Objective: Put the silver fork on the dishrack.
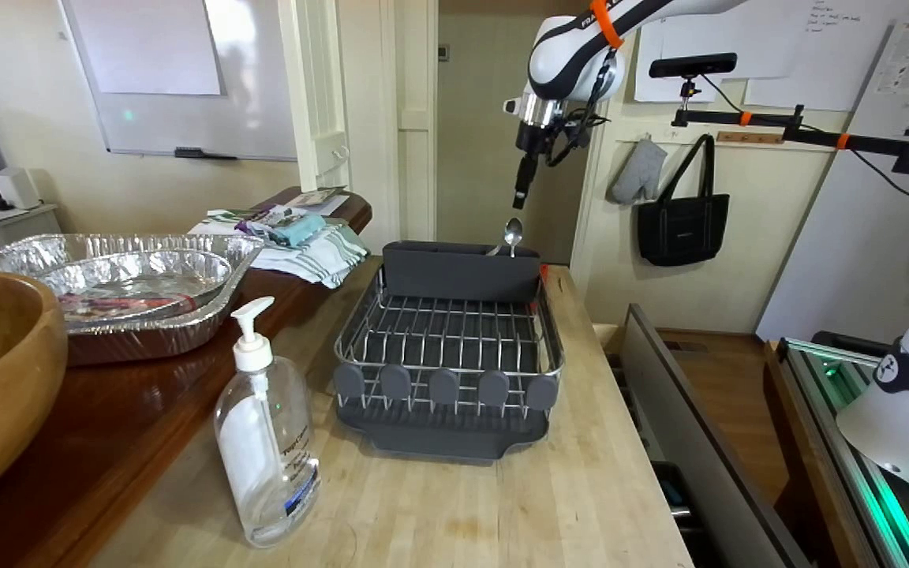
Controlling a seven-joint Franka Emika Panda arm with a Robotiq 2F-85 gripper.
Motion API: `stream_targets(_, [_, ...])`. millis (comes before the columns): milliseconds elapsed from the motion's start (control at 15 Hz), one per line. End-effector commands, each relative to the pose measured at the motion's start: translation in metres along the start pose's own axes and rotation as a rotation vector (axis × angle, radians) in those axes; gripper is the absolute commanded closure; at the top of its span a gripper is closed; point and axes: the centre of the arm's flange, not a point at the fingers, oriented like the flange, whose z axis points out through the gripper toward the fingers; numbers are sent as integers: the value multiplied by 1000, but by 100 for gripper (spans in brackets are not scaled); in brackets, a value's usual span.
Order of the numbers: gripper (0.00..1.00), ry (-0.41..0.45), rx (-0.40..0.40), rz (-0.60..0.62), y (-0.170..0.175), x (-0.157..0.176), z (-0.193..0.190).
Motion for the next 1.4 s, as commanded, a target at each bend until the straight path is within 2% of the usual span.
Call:
stream_targets(0, [0,2,68,-99,18,19,34])
stream_targets(133, [0,10,87,-131,22,28,50])
stream_targets(267, [0,4,95,-98,25,36,60])
stream_targets(333, [0,4,61,-100,10,18,48])
stream_targets(533, [0,4,64,-100,15,25,59])
stream_targets(867, [0,8,63,-101,17,28,57])
stream_targets(1333, [0,-6,95,-174,6,44,96])
